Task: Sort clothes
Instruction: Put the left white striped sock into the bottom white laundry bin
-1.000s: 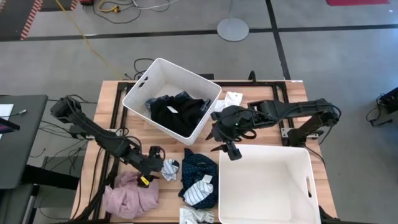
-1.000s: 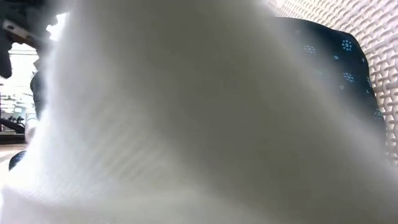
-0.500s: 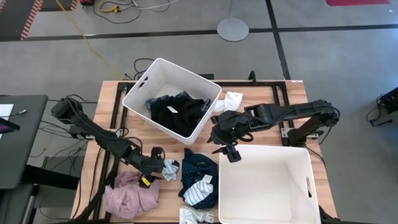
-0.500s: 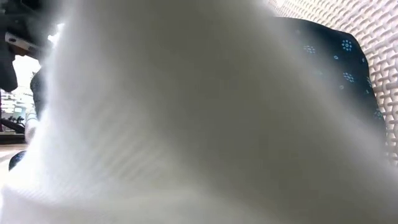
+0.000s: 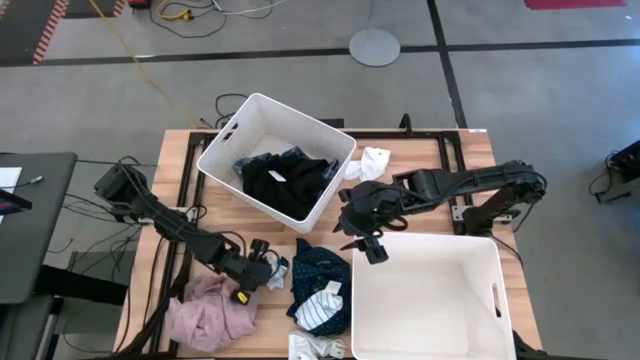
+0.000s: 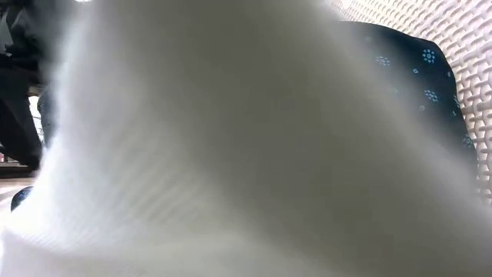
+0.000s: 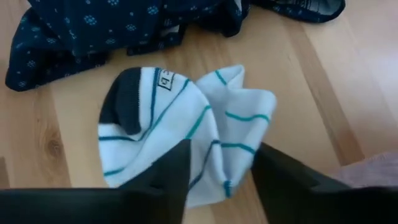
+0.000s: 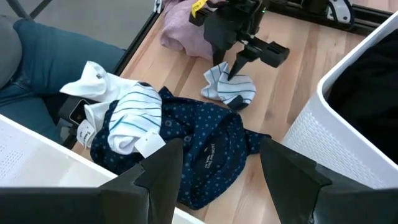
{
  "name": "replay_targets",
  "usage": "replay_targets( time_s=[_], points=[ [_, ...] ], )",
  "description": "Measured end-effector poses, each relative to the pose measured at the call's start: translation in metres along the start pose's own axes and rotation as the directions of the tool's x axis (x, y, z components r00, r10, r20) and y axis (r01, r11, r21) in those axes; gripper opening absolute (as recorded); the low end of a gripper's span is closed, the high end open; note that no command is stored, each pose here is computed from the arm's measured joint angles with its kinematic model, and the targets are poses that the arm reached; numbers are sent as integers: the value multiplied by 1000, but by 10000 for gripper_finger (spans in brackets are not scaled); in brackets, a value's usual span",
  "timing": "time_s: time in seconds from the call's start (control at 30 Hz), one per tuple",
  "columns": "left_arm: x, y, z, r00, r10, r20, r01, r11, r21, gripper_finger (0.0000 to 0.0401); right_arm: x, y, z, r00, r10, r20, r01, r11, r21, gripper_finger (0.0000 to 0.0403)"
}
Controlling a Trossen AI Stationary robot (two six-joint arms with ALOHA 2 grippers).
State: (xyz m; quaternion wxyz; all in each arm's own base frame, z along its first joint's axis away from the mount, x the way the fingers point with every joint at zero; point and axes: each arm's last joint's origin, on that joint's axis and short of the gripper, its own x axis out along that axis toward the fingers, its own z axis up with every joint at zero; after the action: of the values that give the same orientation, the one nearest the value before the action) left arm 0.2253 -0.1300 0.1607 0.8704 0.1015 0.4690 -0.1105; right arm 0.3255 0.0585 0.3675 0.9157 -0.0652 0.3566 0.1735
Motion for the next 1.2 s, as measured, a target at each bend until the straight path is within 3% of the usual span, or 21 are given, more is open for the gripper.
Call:
replay_targets(
  time_s=[0.23, 0.43, 0.63, 0.9, 1.07, 1.2],
  points=[
    [-2, 2, -1, 1000, 6, -9, -6, 1000, 24, 13, 0, 0, 0, 1000, -1, 3, 1, 1000, -1, 232],
    [-16, 6, 4, 999, 13, 49, -15, 999, 28, 5, 0, 0, 1, 1000, -1, 7, 1, 1000, -5, 232],
    [-60, 20, 13, 969, 59, 238, -64, 998, 11, 4, 0, 0, 2, 1000, -3, 16, 3, 1000, -22, 232],
    [-132, 42, 27, 841, 165, 515, -189, 982, -6, 3, -1, -2, 16, 987, -21, 162, 42, 991, -128, 232],
    [-165, 52, 41, 758, 200, 621, -274, 961, 25, 3, -4, -3, 25, 966, -31, 257, 82, 978, -191, 232],
    [-183, 56, 52, 721, 212, 660, -338, 939, 68, 2, -6, -5, 31, 946, -41, 321, 114, 971, -212, 232]
  ],
)
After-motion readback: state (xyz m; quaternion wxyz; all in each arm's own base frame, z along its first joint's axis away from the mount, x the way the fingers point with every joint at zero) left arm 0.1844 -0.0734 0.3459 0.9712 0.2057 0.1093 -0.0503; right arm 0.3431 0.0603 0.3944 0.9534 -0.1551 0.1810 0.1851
